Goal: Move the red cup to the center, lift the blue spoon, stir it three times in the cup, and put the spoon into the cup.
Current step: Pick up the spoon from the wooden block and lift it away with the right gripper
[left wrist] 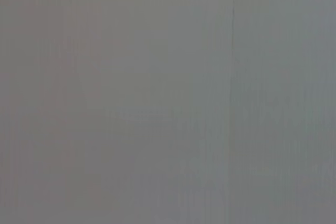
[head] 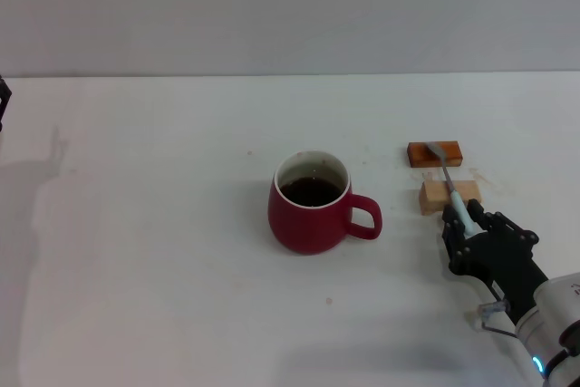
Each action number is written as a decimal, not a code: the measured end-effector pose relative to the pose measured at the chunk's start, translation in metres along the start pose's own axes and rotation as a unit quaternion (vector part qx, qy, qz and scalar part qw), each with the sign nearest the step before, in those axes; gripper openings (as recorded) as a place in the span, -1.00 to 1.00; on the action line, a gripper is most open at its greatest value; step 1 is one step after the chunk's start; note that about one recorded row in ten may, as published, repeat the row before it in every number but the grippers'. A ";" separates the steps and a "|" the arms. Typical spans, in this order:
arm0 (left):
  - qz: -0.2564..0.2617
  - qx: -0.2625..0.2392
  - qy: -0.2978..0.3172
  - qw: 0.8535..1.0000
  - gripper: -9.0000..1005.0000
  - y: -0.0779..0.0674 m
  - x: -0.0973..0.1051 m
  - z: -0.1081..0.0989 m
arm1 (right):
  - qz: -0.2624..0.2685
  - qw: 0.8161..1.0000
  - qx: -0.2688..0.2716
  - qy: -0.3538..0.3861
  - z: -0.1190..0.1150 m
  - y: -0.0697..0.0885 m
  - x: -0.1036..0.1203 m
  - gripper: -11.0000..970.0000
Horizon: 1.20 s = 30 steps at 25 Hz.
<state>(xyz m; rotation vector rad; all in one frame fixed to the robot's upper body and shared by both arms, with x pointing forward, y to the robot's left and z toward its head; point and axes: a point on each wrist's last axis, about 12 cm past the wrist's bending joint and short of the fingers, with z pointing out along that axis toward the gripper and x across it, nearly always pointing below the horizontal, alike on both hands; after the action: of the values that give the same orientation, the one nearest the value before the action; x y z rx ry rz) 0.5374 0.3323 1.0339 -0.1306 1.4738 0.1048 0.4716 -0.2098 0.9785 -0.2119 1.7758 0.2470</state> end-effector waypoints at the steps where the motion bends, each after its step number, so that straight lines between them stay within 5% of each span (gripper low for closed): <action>1: 0.000 0.000 0.000 1.000 0.67 0.000 0.000 0.000 | 0.000 1.000 0.000 0.000 0.000 0.000 0.000 -0.37; 30: -0.002 -0.004 -0.007 1.000 0.67 0.002 -0.001 -0.002 | 0.000 1.000 0.003 0.002 0.001 -0.002 0.000 -0.49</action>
<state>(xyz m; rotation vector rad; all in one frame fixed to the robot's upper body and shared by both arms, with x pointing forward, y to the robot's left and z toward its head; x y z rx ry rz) 0.5351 0.3338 1.0347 -0.1390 1.4591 0.1083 0.4726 -0.2116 0.9782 -0.2080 1.7811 0.2407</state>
